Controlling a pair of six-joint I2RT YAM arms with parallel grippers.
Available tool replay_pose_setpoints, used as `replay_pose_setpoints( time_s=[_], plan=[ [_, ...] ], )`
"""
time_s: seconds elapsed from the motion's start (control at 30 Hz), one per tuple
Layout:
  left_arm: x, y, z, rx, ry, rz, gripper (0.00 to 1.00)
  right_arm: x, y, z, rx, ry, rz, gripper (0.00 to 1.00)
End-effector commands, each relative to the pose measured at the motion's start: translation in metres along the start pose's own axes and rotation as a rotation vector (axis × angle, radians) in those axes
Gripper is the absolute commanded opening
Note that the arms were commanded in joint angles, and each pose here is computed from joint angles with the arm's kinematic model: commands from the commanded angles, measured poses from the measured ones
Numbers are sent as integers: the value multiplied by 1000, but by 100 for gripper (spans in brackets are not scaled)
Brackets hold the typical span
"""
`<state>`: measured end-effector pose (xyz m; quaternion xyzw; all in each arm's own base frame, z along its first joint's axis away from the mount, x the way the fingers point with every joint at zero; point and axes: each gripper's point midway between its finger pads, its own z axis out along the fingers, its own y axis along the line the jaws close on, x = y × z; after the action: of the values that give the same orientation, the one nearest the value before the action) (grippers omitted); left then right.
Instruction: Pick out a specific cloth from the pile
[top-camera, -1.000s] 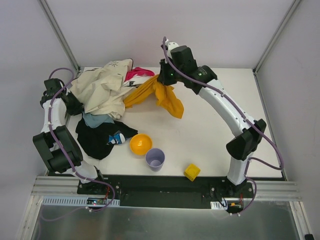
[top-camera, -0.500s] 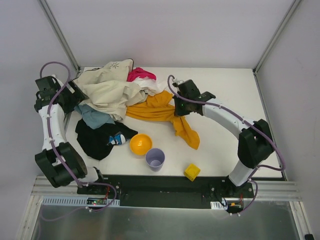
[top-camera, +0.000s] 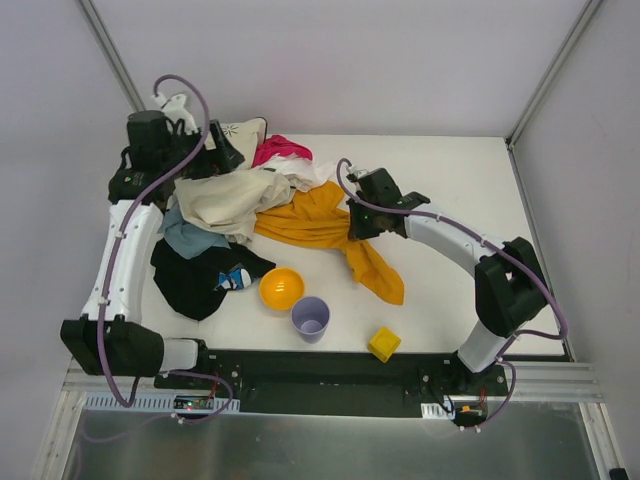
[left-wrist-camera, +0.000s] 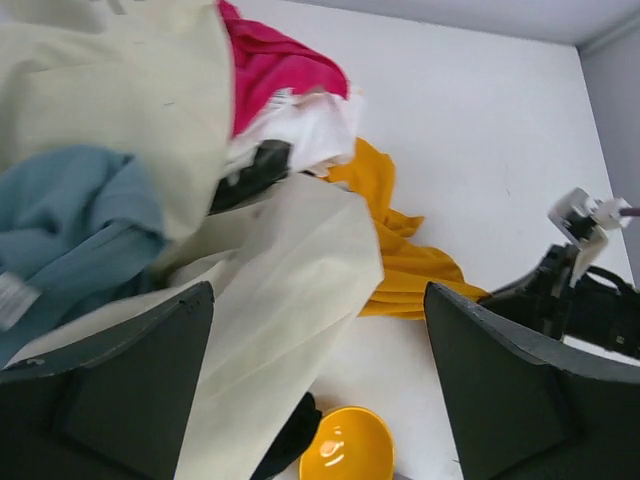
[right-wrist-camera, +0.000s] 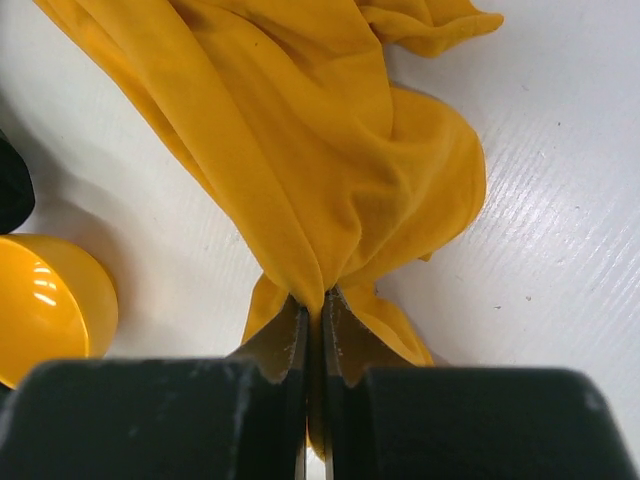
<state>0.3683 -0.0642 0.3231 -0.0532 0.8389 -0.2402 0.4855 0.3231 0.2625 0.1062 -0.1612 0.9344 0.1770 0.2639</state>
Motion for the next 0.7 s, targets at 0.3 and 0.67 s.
replay_pose_setpoints(
  time_s=[0.3,0.67],
  plan=[
    [88,-123,135,289,303,259,72,-5,-2,-8,-33,-46,39,0],
    [166,-73,235,151,465,200,48,-4,-12,-11,-55,-48,89,0]
  ],
)
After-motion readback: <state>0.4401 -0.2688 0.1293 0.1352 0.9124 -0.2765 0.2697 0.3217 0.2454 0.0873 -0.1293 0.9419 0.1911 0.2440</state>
